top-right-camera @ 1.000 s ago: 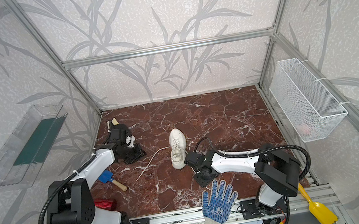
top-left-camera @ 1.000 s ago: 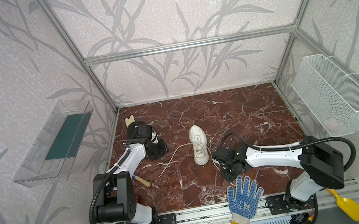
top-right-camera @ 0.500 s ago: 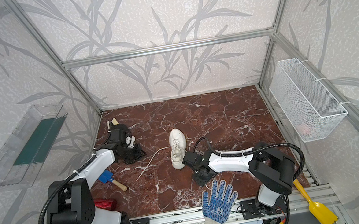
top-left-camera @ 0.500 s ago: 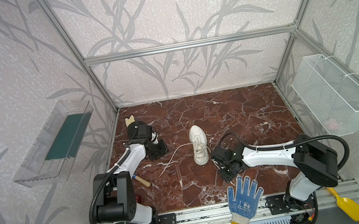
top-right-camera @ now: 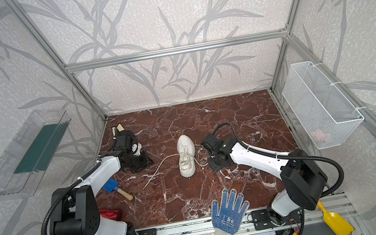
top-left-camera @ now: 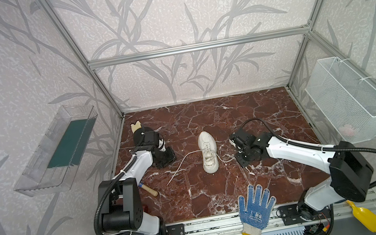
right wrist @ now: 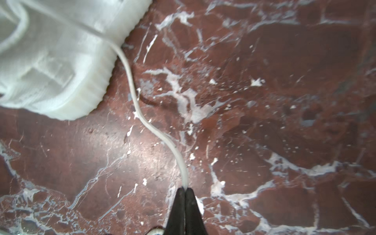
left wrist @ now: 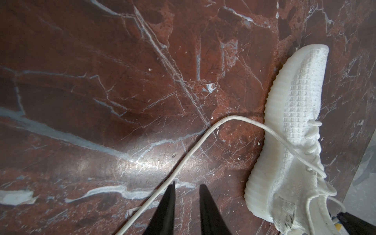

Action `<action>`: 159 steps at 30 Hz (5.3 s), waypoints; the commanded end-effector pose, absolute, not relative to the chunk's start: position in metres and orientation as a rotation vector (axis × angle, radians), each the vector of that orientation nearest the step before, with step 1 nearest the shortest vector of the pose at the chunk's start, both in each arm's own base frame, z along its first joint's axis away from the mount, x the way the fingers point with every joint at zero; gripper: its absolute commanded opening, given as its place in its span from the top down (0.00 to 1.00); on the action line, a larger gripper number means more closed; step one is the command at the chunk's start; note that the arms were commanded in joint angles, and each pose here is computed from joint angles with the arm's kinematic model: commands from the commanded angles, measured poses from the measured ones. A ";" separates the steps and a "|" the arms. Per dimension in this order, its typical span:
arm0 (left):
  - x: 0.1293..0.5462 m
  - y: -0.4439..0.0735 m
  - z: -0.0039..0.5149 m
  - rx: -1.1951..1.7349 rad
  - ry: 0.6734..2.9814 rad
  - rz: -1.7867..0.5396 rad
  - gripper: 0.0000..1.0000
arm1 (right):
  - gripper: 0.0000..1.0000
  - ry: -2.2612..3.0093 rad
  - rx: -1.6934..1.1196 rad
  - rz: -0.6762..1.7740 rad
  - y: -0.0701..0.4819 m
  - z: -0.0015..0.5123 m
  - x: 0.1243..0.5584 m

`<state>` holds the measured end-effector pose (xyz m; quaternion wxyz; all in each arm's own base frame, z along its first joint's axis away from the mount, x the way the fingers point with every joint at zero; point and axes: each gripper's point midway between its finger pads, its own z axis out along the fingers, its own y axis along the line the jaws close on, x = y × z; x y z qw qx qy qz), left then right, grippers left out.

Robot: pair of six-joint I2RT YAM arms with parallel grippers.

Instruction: Tie the shoes

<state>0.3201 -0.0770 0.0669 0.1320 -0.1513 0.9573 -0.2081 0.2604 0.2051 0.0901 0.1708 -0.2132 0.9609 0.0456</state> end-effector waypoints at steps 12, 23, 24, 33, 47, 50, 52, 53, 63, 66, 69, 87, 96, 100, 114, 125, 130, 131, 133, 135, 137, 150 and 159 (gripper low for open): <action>0.315 -0.074 0.056 -0.447 2.829 -0.588 0.76 | 1.00 2.635 -0.619 0.051 0.195 0.154 0.346; 0.317 -0.076 0.036 -0.446 2.950 -0.508 0.75 | 1.00 2.466 -0.579 0.091 0.203 0.197 0.371; 0.317 -0.076 0.034 -0.445 2.960 -0.490 0.74 | 1.00 2.449 -0.564 0.095 0.202 0.199 0.374; 0.305 -0.075 0.009 -0.338 3.099 -0.221 0.73 | 1.00 2.270 -0.505 0.077 0.190 0.216 0.394; 0.313 -0.097 -0.014 -0.210 3.122 0.028 0.87 | 1.00 2.227 -0.509 0.221 0.199 0.211 0.411; 0.319 -0.099 -0.011 -0.221 3.096 0.027 0.97 | 1.00 2.240 -0.520 0.235 0.200 0.205 0.409; 0.325 -0.100 -0.006 -0.215 3.075 0.030 1.00 | 1.00 2.244 -0.523 0.245 0.201 0.202 0.408; 0.328 -0.099 -0.002 -0.210 3.065 0.037 1.00 | 1.00 2.246 -0.520 0.255 0.202 0.201 0.407; 0.349 -0.111 0.042 -0.165 2.955 -0.073 0.93 | 1.00 2.271 -0.554 0.333 0.210 0.198 0.396; 0.344 -0.111 0.045 -0.155 2.943 -0.095 0.80 | 1.00 2.284 -0.562 0.398 0.216 0.198 0.389; 0.337 -0.110 0.047 -0.131 2.921 -0.108 0.72 | 1.00 2.303 -0.540 0.445 0.218 0.197 0.382; 0.316 -0.105 0.021 0.055 2.942 -0.059 0.72 | 1.00 2.319 -0.490 0.503 0.217 0.192 0.369; 0.332 -0.125 0.033 0.150 2.852 -0.106 1.00 | 1.00 2.294 -0.454 0.564 0.213 0.199 0.331; 0.350 -0.127 0.077 0.187 2.743 -0.108 1.00 | 1.00 2.251 -0.449 0.614 0.218 0.202 0.323; 0.382 -0.132 0.147 0.082 2.699 -0.232 1.00 | 1.00 2.308 -0.580 0.553 0.230 0.244 0.325; 0.395 -0.147 0.158 -0.079 2.731 -0.364 1.00 | 1.00 2.132 -0.628 0.547 0.232 0.272 0.324; 0.403 -0.140 0.154 -0.071 2.766 -0.322 1.00 | 1.00 2.119 -0.594 0.383 0.216 0.274 0.340; 0.404 -0.139 0.153 -0.064 2.777 -0.314 1.00 | 1.00 2.122 -0.581 0.367 0.213 0.275 0.342; 0.404 -0.132 0.155 -0.072 2.797 -0.267 1.00 | 1.00 2.128 -0.555 0.319 0.206 0.276 0.345; 0.406 -0.123 0.160 -0.096 2.786 -0.240 1.00 | 1.00 2.135 -0.545 0.279 0.200 0.275 0.345; 0.404 -0.112 0.165 -0.124 2.774 -0.212 1.00 | 1.00 2.150 -0.529 0.220 0.192 0.271 0.347; 0.358 -0.066 0.173 -0.236 2.766 -0.129 1.00 | 1.00 2.317 -0.307 0.013 0.138 0.238 0.362; 0.322 -0.059 0.181 -0.274 2.757 -0.144 1.00 | 1.00 2.412 -0.297 -0.034 0.130 0.208 0.367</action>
